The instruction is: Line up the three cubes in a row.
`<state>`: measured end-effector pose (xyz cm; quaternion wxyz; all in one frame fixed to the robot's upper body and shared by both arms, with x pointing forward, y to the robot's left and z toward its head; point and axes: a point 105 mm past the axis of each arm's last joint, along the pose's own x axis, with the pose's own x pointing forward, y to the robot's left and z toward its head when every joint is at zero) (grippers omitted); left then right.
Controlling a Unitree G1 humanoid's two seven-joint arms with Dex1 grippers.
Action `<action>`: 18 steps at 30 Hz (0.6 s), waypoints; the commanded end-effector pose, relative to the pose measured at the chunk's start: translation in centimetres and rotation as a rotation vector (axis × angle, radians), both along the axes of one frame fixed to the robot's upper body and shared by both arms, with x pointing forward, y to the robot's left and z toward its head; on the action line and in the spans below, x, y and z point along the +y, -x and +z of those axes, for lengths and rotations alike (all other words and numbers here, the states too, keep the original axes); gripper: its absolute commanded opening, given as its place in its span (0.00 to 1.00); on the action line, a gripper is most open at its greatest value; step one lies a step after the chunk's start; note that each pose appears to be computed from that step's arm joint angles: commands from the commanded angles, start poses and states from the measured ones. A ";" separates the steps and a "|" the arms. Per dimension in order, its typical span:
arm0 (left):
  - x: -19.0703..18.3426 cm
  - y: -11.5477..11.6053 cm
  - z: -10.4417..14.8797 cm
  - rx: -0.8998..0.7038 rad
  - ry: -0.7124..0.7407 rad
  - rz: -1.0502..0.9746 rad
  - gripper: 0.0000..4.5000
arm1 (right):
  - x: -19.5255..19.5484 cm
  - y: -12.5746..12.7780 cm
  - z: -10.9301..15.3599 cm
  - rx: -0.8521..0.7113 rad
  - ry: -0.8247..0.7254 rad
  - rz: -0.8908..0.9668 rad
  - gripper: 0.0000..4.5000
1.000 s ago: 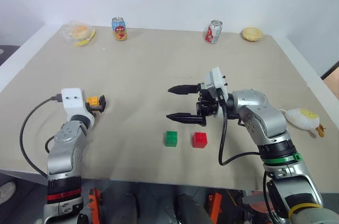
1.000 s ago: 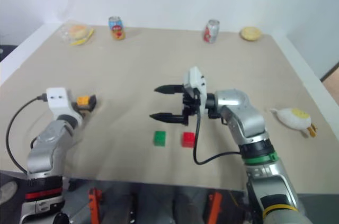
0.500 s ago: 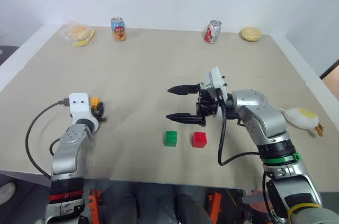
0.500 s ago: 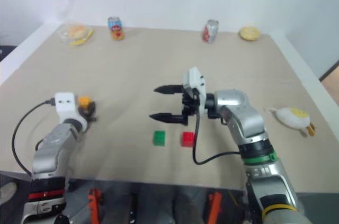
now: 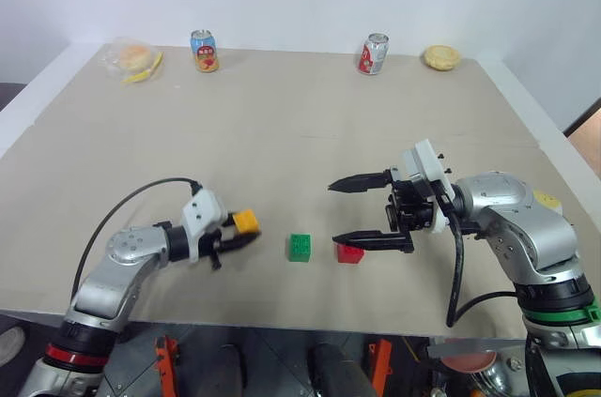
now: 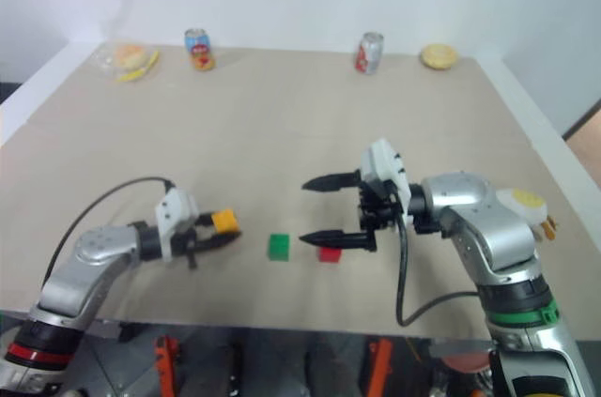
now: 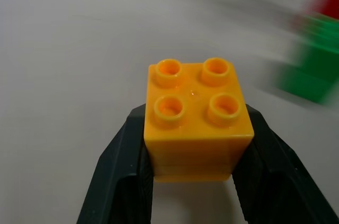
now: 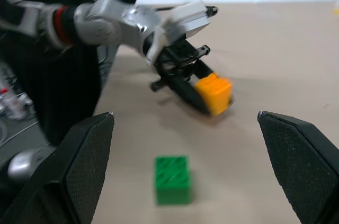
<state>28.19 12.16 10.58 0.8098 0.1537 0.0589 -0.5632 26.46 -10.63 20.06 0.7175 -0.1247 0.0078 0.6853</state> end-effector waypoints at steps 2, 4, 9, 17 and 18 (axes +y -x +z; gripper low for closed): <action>0.0 0.2 1.0 -0.021 -0.039 -0.203 0.30 | -0.2 1.1 1.2 -0.047 -0.012 -0.011 1.00; 0.2 -0.6 1.4 -0.020 -0.050 -0.247 0.30 | -0.3 1.4 1.1 -0.045 -0.018 -0.031 1.00; 0.4 -1.5 0.5 0.005 -0.074 -0.316 0.30 | -0.4 1.9 1.0 -0.042 -0.021 -0.069 1.00; -0.5 -0.9 -0.5 0.044 -0.095 -0.416 0.30 | -0.8 2.4 1.0 -0.041 -0.017 -0.108 1.00; -0.5 -1.0 -0.6 0.047 -0.099 -0.416 0.30 | -0.8 2.4 1.0 -0.041 -0.017 -0.110 1.00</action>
